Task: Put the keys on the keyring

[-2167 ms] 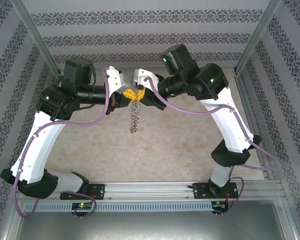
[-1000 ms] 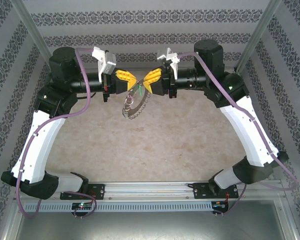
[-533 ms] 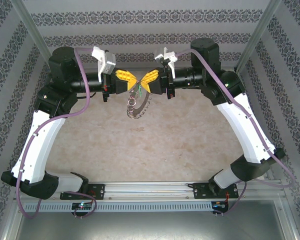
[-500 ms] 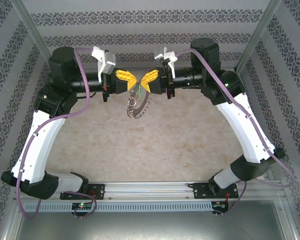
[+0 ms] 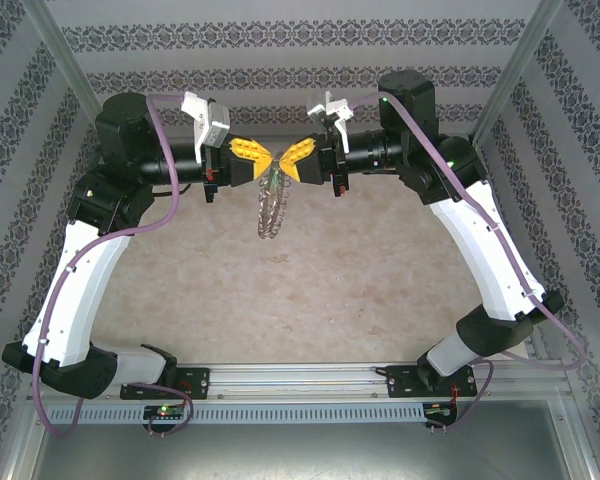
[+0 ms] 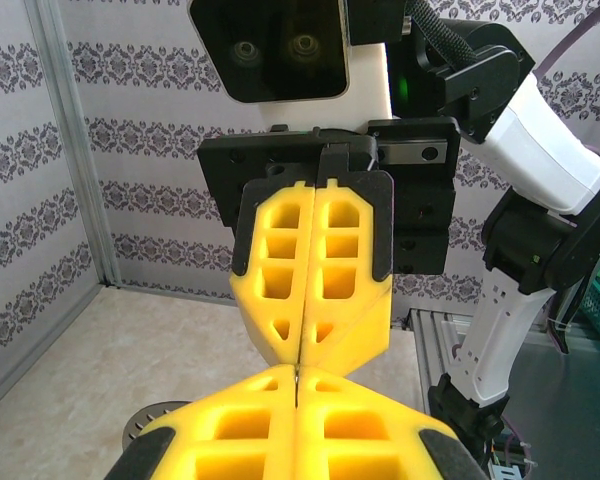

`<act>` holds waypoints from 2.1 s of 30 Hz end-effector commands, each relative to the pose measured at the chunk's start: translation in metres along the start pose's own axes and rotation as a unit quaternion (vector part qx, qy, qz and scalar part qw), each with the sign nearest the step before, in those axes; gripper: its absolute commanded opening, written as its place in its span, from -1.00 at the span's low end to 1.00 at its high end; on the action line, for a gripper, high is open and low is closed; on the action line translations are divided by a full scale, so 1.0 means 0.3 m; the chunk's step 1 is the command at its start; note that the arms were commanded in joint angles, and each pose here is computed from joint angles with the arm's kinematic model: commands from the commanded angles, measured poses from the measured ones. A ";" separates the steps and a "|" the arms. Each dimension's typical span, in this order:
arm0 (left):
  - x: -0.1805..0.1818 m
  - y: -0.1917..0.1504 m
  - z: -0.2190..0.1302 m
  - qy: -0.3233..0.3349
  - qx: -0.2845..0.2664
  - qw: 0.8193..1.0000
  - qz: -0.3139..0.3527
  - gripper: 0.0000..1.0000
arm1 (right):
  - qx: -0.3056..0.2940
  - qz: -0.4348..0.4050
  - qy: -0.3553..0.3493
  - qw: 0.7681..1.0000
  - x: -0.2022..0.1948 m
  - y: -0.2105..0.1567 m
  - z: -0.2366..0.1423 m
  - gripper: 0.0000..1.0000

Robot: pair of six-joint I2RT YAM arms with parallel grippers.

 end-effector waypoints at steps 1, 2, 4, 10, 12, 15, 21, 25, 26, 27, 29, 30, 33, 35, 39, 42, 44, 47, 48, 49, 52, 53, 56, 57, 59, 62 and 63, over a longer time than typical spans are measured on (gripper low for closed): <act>-0.010 0.042 -0.020 -0.001 -0.021 0.999 0.029 -1.00 | 0.002 -0.002 0.007 1.000 -0.004 0.009 -0.002 -1.00; -0.009 0.042 -0.019 -0.001 -0.021 0.999 0.030 -1.00 | 0.005 0.004 0.007 1.000 -0.009 0.007 -0.001 -1.00; -0.007 0.045 -0.021 0.000 -0.022 0.999 0.032 -1.00 | 0.014 0.020 0.009 1.000 -0.021 -0.001 0.005 -1.00; -0.003 0.048 -0.020 0.005 -0.029 0.999 0.035 -1.00 | 0.029 0.051 0.013 0.998 -0.042 -0.021 0.010 -1.00; -0.001 0.047 -0.020 0.007 -0.028 0.999 0.036 -1.00 | 0.029 0.057 0.011 0.998 -0.047 -0.023 0.009 -1.00; -0.001 0.051 -0.021 0.008 -0.030 0.999 0.039 -1.00 | 0.026 0.070 0.013 0.997 -0.061 -0.023 0.013 -1.00; 0.001 0.047 -0.018 0.003 -0.031 0.999 0.036 -1.00 | 0.023 0.085 0.016 0.996 -0.090 -0.013 0.033 -1.00; -0.001 0.043 -0.019 0.003 -0.030 0.999 0.033 -1.00 | 0.019 0.086 0.014 0.996 -0.103 0.002 0.038 -1.00; 0.000 0.040 -0.018 0.002 -0.029 0.999 0.032 -1.00 | 0.017 0.083 0.014 0.996 -0.102 0.008 0.037 -1.00; 0.000 0.038 -0.017 0.003 -0.028 0.999 0.031 -1.00 | 0.016 0.082 0.015 0.996 -0.101 0.012 0.037 -1.00; 0.002 0.034 -0.017 0.005 -0.026 0.999 0.030 -1.00 | 0.011 0.078 0.017 0.997 -0.096 0.022 0.032 -1.00; 0.002 0.033 -0.017 0.005 -0.025 0.999 0.030 -1.00 | 0.010 0.078 0.017 0.997 -0.096 0.025 0.031 -1.00; 0.005 0.026 -0.016 0.009 -0.019 0.999 0.032 -1.00 | 0.006 0.076 0.017 0.997 -0.092 0.032 0.022 -1.00; 0.007 0.023 -0.017 0.013 -0.017 0.999 0.034 -1.00 | 0.005 0.073 0.018 0.997 -0.089 0.036 0.019 -1.00; 0.018 0.018 -0.016 0.025 -0.012 0.999 0.037 -1.00 | 0.003 0.070 0.020 0.997 -0.078 0.039 0.010 -1.00; 0.025 0.014 -0.018 0.037 -0.008 0.998 0.041 -1.00 | 0.002 0.066 0.019 0.998 -0.071 0.043 0.001 -1.00; 0.026 0.014 -0.019 0.042 -0.005 0.998 0.045 -1.00 | 0.002 0.063 0.016 0.998 -0.066 0.047 -0.004 -1.00; 0.028 0.009 -0.023 0.051 0.003 0.997 0.050 -1.00 | 0.003 0.062 0.011 0.998 -0.062 0.051 -0.012 -1.00; 0.029 0.006 -0.023 0.055 0.006 0.997 0.050 -1.00 | 0.003 0.062 0.011 0.998 -0.059 0.054 -0.014 -1.00; 0.029 0.003 -0.024 0.056 0.009 0.997 0.052 -1.00 | 0.002 0.060 0.010 0.998 -0.056 0.057 -0.017 -1.00; 0.029 -0.005 -0.028 0.064 0.018 0.996 0.055 -1.00 | 0.004 0.058 0.008 0.998 -0.051 0.061 -0.020 -1.00; 0.028 -0.007 -0.029 0.066 0.019 0.996 0.055 -1.00 | 0.004 0.057 0.006 0.998 -0.048 0.064 -0.023 -1.00; 0.027 -0.011 -0.034 0.076 0.025 0.995 0.058 -1.00 | 0.006 0.054 0.002 0.999 -0.043 0.068 -0.025 -1.00; 0.027 -0.014 -0.035 0.078 0.027 0.995 0.058 -1.00 | 0.006 0.053 0.002 0.999 -0.042 0.068 -0.024 -1.00; 0.025 -0.016 -0.036 0.078 0.028 0.995 0.058 -1.00 | 0.011 0.054 -0.001 0.999 -0.041 0.065 -0.022 -1.00; 0.024 -0.015 -0.036 0.076 0.026 0.995 0.057 -1.00 | 0.020 0.061 -0.014 0.998 -0.049 0.051 -0.019 -1.00; 0.022 -0.013 -0.036 0.075 0.025 0.995 0.058 -1.00 | 0.021 0.063 -0.016 0.998 -0.051 0.047 -0.019 -0.88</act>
Point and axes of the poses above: each hand's point on the last joint's axis, 136 mm out from that joint toward the fingers, its own z axis out along the fingers, its own x axis along the line the jaws close on, y = z × x, the point moved 8 cm from there along -z, back along the fingers, and after that the axes turned 4 degrees about z, right-handed, at the moved point
